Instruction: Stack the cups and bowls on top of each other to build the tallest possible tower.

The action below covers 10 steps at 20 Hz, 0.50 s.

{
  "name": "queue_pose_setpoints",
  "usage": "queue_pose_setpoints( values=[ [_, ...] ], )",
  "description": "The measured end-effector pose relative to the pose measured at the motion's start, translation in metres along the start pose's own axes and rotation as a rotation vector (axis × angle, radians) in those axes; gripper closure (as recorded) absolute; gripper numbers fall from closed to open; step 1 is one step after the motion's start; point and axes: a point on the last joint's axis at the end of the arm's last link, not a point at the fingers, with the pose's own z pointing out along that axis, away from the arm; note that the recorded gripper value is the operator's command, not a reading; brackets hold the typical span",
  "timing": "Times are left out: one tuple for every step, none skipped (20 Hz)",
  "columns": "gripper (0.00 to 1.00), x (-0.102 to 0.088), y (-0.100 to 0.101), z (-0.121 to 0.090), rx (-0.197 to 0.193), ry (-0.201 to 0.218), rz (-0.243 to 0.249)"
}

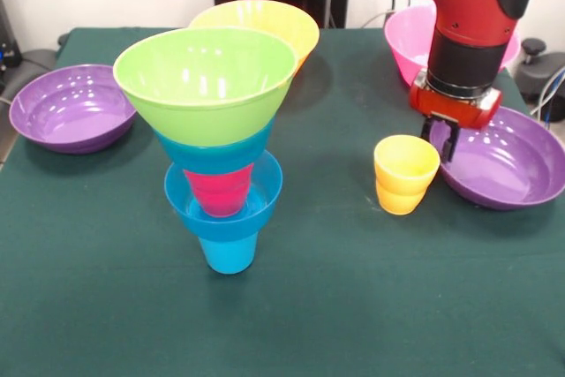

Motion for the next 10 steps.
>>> queue_pose_setpoints(
  values=[
    [1.00,-0.001,0.001,0.000,-0.001,0.000,0.000],
    [1.00,-0.002,0.002,-0.001,-0.001,0.002,0.000],
    [1.00,-0.002,0.002,-0.002,-0.001,0.004,0.000],
    [1.00,-0.002,0.003,-0.003,-0.001,0.005,0.000],
    [1.00,-0.003,0.004,-0.005,-0.001,0.008,0.001],
    [1.00,-0.003,0.004,-0.007,-0.001,0.011,0.001],
    [1.00,-0.004,0.005,-0.009,-0.002,0.013,0.002],
    [1.00,-0.005,0.006,-0.012,-0.002,0.016,0.003],
    [1.00,-0.005,0.006,-0.014,-0.003,0.019,0.005],
    [1.00,-0.005,0.007,-0.015,-0.004,0.021,0.006]
  ],
)
